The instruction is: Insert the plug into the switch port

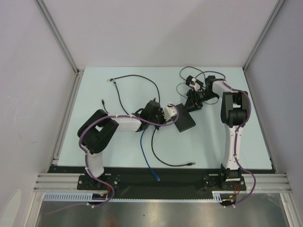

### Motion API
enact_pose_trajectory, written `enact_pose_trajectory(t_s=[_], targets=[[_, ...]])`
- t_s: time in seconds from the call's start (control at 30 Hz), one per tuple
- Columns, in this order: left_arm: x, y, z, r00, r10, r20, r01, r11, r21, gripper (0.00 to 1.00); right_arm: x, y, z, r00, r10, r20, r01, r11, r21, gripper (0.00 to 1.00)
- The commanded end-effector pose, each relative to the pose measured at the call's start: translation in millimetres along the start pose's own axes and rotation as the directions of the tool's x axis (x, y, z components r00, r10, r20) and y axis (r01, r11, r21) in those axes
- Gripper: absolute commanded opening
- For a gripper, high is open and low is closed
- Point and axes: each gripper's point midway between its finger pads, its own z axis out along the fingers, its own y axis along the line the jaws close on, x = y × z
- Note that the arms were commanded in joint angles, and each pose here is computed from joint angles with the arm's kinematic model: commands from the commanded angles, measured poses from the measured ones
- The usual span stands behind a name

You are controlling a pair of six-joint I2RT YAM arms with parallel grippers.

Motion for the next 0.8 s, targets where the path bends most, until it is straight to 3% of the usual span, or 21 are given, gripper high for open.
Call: enact_pose_trajectory(t_s=[0.0, 0.43, 0.77], targets=[[-36, -2, -4, 0.991, 0.065, 0.113, -0.066, 0.998, 0.005, 0.00, 0, 2, 3, 1.000, -0.012, -0.025, 0.012, 1.000, -0.004, 0.58], [-45, -1, 11, 0.996, 0.029, 0.089, -0.029, 1.000, 0.000, 0.00, 26, 18, 24, 0.991, 0.109, -0.079, -0.116, 0.989, -0.088, 0.43], [-69, -2, 23, 0.987, -0.049, 0.152, 0.044, 0.998, 0.038, 0.00, 50, 33, 46, 0.972, 0.231, -0.052, -0.234, 0.969, -0.083, 0.35]])
